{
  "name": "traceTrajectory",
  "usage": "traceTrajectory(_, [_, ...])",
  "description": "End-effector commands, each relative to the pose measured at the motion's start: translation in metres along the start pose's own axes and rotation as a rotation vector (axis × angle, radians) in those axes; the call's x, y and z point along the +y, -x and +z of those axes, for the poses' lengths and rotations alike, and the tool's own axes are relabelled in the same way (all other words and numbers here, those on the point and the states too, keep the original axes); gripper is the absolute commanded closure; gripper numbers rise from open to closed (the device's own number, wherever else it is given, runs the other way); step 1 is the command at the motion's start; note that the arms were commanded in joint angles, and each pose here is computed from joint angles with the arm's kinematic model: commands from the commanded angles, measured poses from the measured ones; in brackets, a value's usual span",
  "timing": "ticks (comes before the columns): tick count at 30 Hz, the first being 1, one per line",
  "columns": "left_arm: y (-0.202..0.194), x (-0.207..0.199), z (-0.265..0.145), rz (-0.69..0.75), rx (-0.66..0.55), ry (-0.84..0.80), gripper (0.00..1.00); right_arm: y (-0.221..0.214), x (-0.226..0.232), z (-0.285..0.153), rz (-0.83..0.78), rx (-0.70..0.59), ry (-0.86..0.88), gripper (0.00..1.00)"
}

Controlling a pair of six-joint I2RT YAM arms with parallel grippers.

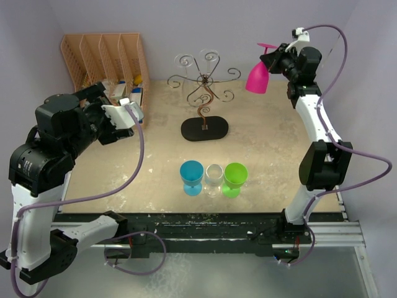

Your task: Place the wine glass upside down on the wine glass rack

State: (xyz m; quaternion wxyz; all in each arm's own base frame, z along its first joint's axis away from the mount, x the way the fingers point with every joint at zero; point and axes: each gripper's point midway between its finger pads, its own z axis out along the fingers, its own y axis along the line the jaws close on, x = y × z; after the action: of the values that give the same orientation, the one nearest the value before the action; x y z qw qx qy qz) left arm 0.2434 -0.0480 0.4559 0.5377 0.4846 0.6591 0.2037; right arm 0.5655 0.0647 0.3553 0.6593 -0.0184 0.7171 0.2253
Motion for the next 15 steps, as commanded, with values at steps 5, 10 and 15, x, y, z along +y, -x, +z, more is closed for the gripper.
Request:
traceTrajectory(5, [-0.003, -0.014, 0.013, -0.035, 0.010, -0.047, 0.00, 0.025, 0.044, -0.018, 0.003, -0.126, 0.265, 1.00])
traceTrajectory(10, [0.001, -0.024, 0.017, -0.065, -0.016, -0.100, 0.00, 0.040, 0.040, -0.026, -0.118, -0.231, 0.216, 1.00])
traceTrajectory(15, [0.002, -0.027, 0.022, -0.091, -0.019, -0.114, 0.00, 0.026, 0.056, -0.016, -0.178, -0.279, 0.380, 1.00])
